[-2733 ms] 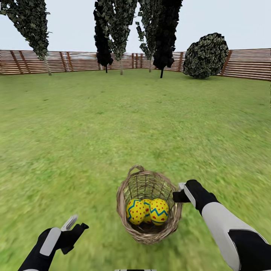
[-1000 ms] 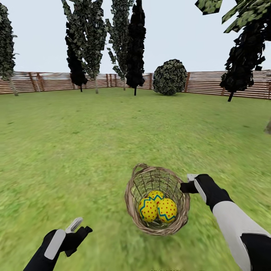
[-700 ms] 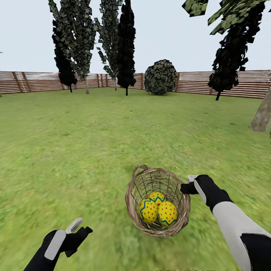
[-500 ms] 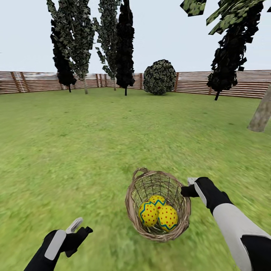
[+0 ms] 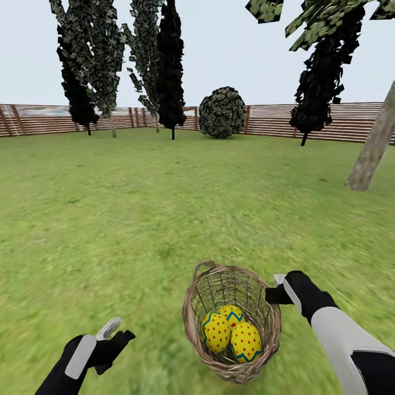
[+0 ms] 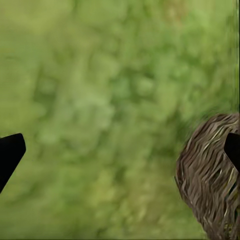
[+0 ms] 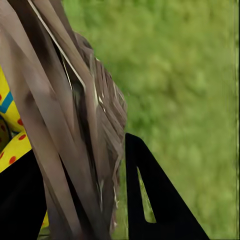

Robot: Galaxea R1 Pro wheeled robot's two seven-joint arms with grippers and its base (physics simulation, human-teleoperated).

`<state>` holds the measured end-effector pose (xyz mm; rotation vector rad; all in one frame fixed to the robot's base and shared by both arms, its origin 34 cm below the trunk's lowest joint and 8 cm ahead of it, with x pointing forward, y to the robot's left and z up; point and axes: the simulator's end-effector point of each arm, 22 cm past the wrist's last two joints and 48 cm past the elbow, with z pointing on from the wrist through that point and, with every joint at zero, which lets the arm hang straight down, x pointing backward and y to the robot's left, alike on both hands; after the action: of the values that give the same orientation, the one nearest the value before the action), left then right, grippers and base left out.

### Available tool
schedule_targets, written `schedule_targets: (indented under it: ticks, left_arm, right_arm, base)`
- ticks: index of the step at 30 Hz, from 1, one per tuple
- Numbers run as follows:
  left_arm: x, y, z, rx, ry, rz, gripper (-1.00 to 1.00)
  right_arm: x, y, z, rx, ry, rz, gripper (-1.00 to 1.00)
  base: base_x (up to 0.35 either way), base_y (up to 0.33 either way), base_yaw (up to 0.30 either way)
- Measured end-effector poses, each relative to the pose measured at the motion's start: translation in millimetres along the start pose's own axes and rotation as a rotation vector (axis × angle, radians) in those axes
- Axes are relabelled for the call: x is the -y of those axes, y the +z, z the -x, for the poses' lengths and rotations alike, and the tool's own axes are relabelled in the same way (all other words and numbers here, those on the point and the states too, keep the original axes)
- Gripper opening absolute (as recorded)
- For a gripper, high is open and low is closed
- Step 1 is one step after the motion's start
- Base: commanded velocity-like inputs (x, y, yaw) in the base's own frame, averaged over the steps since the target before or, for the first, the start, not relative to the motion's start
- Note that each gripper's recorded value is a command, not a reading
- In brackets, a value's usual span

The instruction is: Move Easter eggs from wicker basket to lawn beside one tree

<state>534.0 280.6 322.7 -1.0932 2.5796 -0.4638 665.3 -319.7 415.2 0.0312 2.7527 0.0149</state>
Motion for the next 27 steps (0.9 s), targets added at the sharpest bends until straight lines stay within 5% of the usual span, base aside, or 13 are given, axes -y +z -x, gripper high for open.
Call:
schedule_targets:
  ticks: [10,27]
  left_arm:
    - [-0.5,-0.1,0.1,0.0,0.0,0.002,1.0]
    - [-0.1,0.0,-0.2,0.0,0.001,0.001,1.0]
  right_arm:
    - [-0.4,-0.8,1.8,0.004,0.005,0.004,-1.0]
    - [-0.3,-2.1,5.4,0.014,0.011,0.01,-1.0]
  base:
    - [0.189,-0.28,-0.263]
    - [0.206,-0.28,-0.126]
